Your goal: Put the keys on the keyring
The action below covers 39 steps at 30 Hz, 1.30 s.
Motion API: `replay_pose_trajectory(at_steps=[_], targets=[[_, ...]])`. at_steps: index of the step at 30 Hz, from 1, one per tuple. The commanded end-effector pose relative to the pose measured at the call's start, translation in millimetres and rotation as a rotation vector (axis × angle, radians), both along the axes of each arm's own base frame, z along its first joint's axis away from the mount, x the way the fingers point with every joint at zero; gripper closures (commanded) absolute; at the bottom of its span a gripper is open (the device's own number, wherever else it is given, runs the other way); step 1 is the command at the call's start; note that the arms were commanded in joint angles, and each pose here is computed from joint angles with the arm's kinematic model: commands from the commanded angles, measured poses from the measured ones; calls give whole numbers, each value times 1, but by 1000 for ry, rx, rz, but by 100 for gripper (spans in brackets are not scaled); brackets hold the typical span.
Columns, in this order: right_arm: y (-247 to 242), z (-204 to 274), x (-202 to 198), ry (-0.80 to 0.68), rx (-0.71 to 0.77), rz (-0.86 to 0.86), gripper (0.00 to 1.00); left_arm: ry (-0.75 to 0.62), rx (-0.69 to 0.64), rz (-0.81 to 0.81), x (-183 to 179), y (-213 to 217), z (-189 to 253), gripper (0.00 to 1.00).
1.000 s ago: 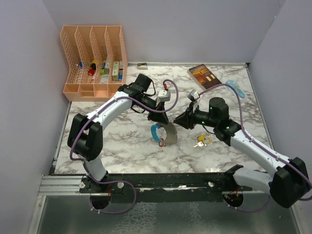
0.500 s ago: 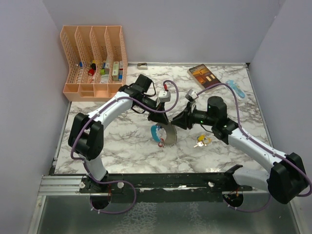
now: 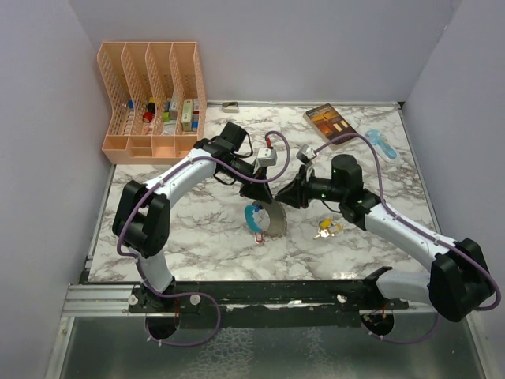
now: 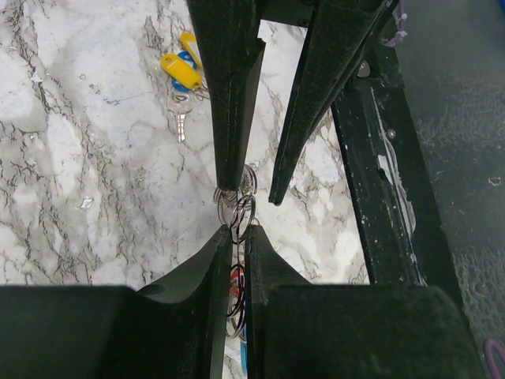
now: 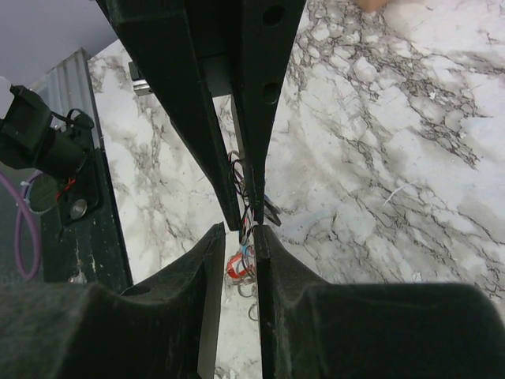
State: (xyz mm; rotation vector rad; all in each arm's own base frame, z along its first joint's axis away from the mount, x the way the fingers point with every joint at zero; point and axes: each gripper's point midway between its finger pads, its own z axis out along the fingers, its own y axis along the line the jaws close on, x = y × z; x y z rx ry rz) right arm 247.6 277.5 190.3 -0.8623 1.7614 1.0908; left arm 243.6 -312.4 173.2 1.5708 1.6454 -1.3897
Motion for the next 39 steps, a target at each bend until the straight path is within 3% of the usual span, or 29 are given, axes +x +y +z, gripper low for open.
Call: replay_pose_trajectory(at_steps=[1,18,27,39], targets=[[6,24,12,-87,31,6,78,8,-18,-12,-2,-2,1,100],[10,17,15,-76,23,27,81,11,-17,-18,-4,-3,1,100],[10,12,15,-62,12,29,98,12,-14,-17,-4,-4,0,100],[1,12,6,-55,14,-3,99,24,-10,-17,-4,-4,-2,100]])
